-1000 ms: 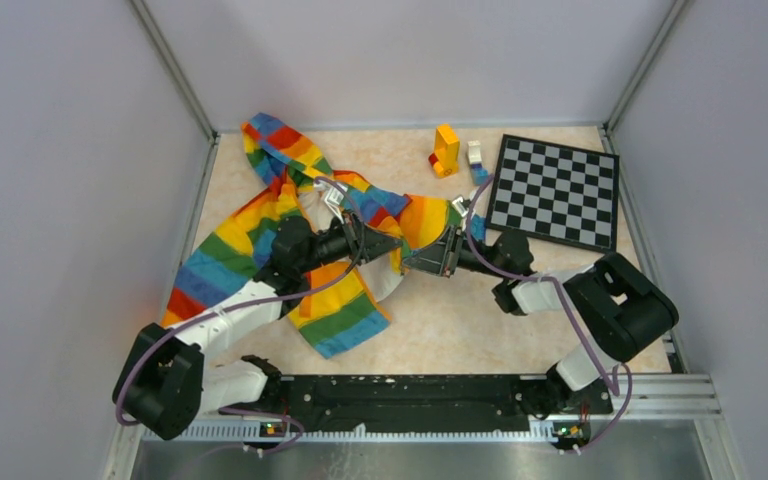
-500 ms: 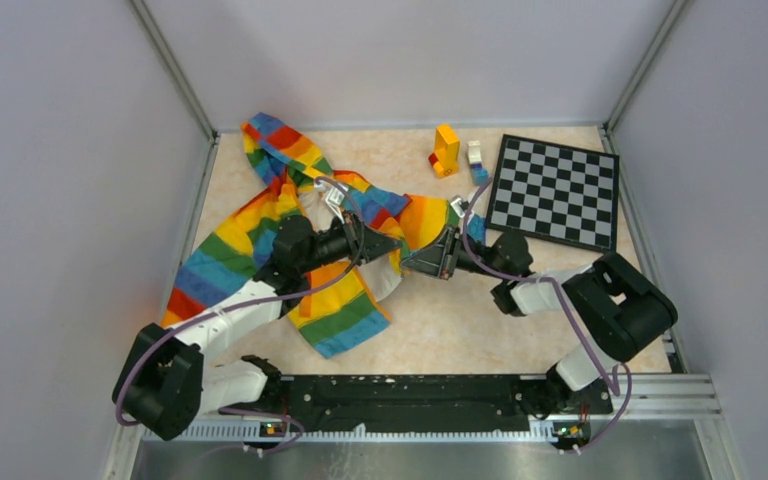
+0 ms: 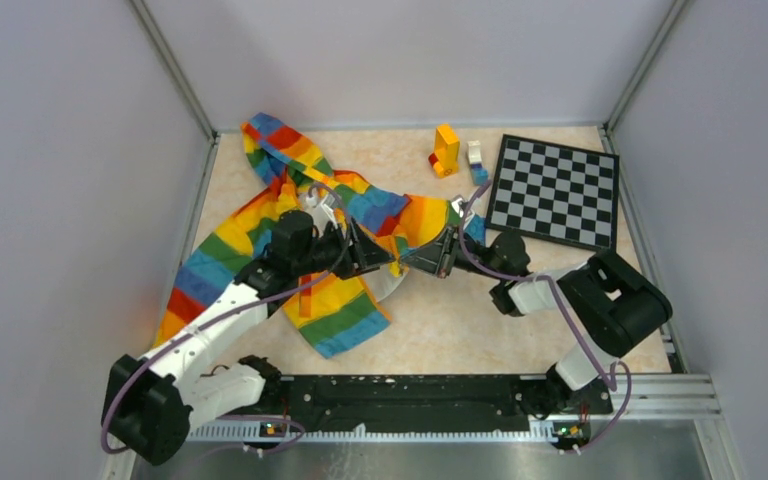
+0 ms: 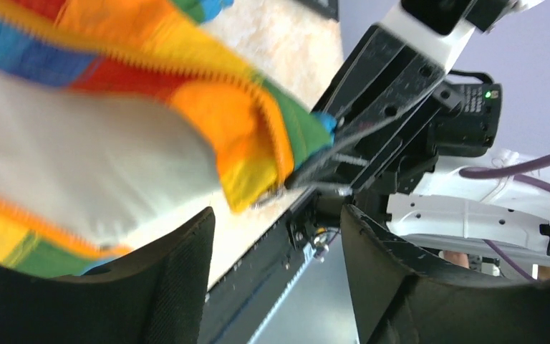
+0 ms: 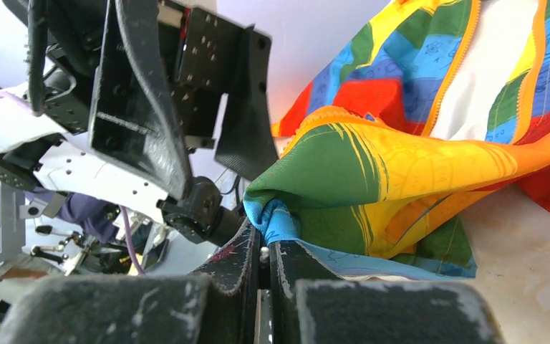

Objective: Zip up the jacket

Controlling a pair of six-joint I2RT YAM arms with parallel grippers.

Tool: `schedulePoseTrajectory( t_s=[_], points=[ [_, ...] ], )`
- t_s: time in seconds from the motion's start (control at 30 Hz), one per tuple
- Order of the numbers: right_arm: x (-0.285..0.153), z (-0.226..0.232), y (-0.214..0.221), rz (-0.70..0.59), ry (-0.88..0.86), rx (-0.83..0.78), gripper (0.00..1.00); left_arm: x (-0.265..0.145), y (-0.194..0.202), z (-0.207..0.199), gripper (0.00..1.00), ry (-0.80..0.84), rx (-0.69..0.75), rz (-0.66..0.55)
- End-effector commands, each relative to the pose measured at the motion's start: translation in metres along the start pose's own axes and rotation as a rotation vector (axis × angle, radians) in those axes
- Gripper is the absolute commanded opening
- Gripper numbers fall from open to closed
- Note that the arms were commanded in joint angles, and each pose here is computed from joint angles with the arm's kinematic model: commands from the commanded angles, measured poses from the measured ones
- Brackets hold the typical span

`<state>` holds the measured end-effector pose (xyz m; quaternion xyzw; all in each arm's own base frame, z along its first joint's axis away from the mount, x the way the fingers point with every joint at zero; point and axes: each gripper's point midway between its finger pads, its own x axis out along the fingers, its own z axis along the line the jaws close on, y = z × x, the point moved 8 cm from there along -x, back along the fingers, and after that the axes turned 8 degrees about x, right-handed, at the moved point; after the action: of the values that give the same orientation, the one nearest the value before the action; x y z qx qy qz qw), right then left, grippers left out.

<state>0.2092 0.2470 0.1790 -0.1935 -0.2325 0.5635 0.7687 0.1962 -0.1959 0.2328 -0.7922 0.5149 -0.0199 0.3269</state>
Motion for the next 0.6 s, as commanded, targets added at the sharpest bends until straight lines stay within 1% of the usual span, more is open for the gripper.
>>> schedulePoseTrajectory(
  t_s=[0.0, 0.07, 0.1, 0.13, 0.2, 0.27, 0.33, 0.43, 0.47, 0.5, 0.57],
  points=[
    [0.007, 0.008, -0.009, -0.050, -0.060, -0.101, 0.00, -0.031, 0.014, -0.007, 0.70, -0.157, -0.134, 0.088],
    [0.007, 0.007, -0.009, -0.054, -0.056, -0.103, 0.00, -0.039, 0.025, -0.002, 0.74, -0.230, -0.207, 0.135],
    [0.006, 0.007, -0.008, -0.054, -0.056, -0.105, 0.00, -0.043, 0.032, 0.001, 0.79, -0.268, -0.257, 0.172],
    [0.005, 0.007, -0.008, -0.057, -0.055, -0.109, 0.00, -0.045, 0.038, 0.003, 0.82, -0.288, -0.296, 0.206],
    [0.002, 0.007, -0.008, -0.059, -0.049, -0.115, 0.00, -0.048, 0.054, 0.009, 0.82, -0.344, -0.379, 0.266],
    [-0.002, 0.006, -0.007, -0.062, -0.040, -0.123, 0.00, -0.045, 0.067, 0.013, 0.77, -0.393, -0.410, 0.258],
    [-0.006, 0.005, -0.007, -0.069, -0.025, -0.123, 0.00, -0.039, 0.080, 0.016, 0.74, -0.465, -0.390, 0.236],
    [-0.013, 0.003, -0.009, -0.083, -0.017, -0.106, 0.00, -0.026, 0.092, 0.023, 0.64, -0.577, -0.383, 0.224],
    [-0.016, 0.003, -0.009, -0.090, -0.019, -0.100, 0.00, -0.022, 0.093, 0.023, 0.60, -0.611, -0.361, 0.210],
    [-0.018, 0.002, -0.009, -0.095, -0.020, -0.088, 0.00, -0.016, 0.094, 0.025, 0.53, -0.664, -0.330, 0.188],
    [-0.021, 0.001, -0.009, -0.106, -0.024, -0.066, 0.00, -0.004, 0.094, 0.026, 0.47, -0.721, -0.234, 0.129]
  ],
)
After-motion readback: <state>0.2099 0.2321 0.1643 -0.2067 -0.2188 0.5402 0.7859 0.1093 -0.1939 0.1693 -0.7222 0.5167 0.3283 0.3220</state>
